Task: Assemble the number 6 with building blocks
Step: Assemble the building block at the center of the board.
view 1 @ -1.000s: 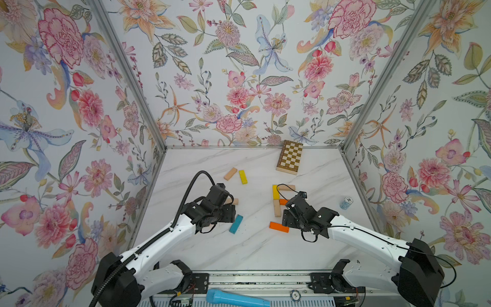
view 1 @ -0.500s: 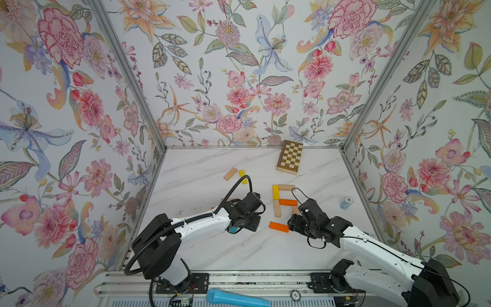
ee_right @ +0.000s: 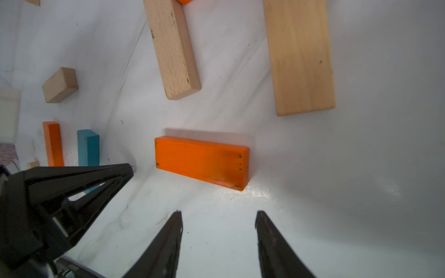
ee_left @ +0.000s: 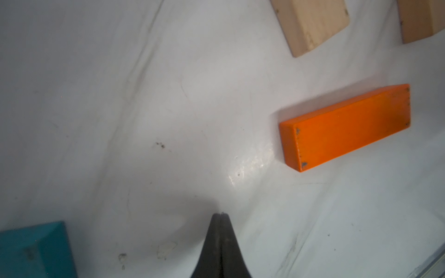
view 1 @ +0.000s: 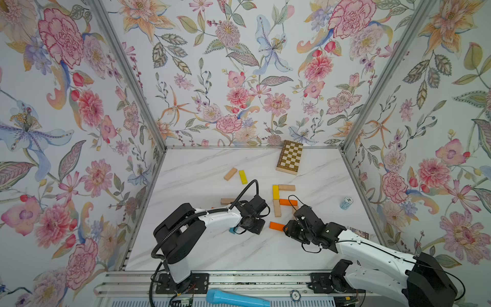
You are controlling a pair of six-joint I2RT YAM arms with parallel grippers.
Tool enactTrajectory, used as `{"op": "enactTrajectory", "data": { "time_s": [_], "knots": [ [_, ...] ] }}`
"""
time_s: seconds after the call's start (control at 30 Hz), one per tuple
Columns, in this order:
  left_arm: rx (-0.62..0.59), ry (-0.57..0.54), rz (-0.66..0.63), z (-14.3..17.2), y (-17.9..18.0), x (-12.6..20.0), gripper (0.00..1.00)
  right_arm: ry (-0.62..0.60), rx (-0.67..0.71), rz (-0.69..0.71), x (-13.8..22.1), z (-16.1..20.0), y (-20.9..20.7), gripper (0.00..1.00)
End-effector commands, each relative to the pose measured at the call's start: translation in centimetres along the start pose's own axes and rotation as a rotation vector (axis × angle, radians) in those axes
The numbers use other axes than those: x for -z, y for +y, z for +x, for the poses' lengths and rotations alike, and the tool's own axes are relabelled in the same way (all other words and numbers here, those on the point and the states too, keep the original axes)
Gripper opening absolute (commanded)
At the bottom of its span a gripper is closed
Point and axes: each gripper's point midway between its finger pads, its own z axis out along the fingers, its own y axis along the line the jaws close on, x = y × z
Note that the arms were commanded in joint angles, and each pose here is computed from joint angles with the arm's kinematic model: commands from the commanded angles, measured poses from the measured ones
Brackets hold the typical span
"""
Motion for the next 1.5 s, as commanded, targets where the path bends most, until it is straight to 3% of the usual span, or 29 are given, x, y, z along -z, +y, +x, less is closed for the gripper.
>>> {"op": "enactTrajectory", "data": {
  "time_s": [0.0, 0.47, 1.47],
  "knots": [
    [-0.028, -0.02, 0.059, -1.6, -1.7, -0.3, 0.0, 0.019, -0.026, -0.002, -0.8, 0.1, -0.3, 0.48],
    [-0.05, 0.014, 0.115, -2.7, -3.3, -1.7, 0.0, 0.057, -0.039, 0.015, -2.8, -0.4, -0.4, 0.41],
    [-0.053, 0.02, 0.142, -3.7, -4.2, -2.0, 0.0, 0.027, -0.019, -0.015, -2.9, -3.7, 1.6, 0.39]
  ]
}}
